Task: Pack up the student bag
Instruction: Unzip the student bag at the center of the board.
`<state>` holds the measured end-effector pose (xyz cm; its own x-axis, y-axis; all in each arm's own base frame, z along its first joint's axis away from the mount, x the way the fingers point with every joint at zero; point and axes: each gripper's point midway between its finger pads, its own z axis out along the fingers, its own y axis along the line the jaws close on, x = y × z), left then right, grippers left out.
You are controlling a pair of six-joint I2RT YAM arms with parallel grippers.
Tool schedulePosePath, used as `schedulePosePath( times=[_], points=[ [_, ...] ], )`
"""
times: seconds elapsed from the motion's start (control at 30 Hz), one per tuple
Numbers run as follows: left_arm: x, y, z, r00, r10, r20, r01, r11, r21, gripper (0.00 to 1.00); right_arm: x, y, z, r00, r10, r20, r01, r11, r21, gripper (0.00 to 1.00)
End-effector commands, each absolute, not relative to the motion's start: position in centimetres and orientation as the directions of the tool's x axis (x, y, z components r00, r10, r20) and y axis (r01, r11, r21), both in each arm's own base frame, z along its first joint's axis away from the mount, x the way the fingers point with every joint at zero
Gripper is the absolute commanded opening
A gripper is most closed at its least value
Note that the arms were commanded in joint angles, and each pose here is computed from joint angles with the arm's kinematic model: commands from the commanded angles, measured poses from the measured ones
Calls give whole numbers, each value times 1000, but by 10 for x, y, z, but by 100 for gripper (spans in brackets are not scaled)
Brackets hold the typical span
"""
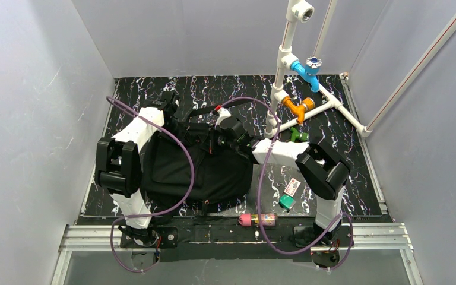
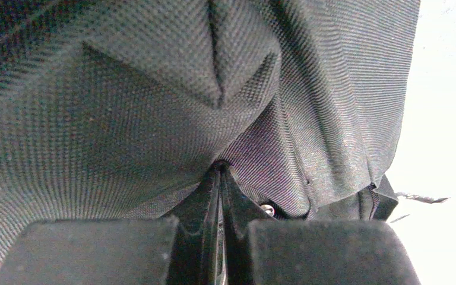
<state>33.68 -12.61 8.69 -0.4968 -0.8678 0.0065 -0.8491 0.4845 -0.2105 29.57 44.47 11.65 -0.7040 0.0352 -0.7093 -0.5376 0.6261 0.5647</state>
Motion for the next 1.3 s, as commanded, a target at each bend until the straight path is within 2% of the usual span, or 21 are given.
schedulePosePath(
  times=[0.0,0.07,0.17,0.3,0.4,0.57,0.83,0.97,1.1,1.23,1.27],
  points=[
    [342,-110,93,-537,-837,-105,-811,546,-210,0,291,448,170,-656,81,-750,-585,574,573,8],
    [351,-115,106,-570,-810,-136,-756,582,-300,0,292,444,170,-675,74,-734,-553,607,571,27],
    [354,-128,121,-617,-774,-143,-666,611,-428,0,295,442,174,-699,47,-714,-533,631,563,50],
    [346,-141,127,-665,-738,-113,-605,622,-497,0,308,446,178,-717,42,-696,-500,665,555,68],
    [340,-144,127,-679,-727,-100,-592,622,-513,0,318,452,174,-728,26,-685,-480,695,536,70],
    [330,-142,133,-689,-715,-122,-567,635,-525,0,338,450,163,-737,43,-674,-398,779,485,68],
    [321,-147,127,-699,-711,-79,-575,624,-530,0,339,444,132,-745,-61,-664,-357,877,320,71],
    [313,-149,128,-711,-700,-69,-568,629,-530,0,346,436,124,-723,-41,-690,-321,904,282,56],
    [298,-146,128,-722,-689,-65,-568,644,-513,0,350,443,125,-716,-32,-698,-332,895,299,24],
    [283,-147,129,-735,-675,-55,-561,652,-510,0,356,446,127,-703,-27,-710,-329,898,292,1],
    [278,-148,131,-741,-670,-47,-556,651,-516,0,359,446,130,-688,-20,-725,-331,898,290,1]
  ],
)
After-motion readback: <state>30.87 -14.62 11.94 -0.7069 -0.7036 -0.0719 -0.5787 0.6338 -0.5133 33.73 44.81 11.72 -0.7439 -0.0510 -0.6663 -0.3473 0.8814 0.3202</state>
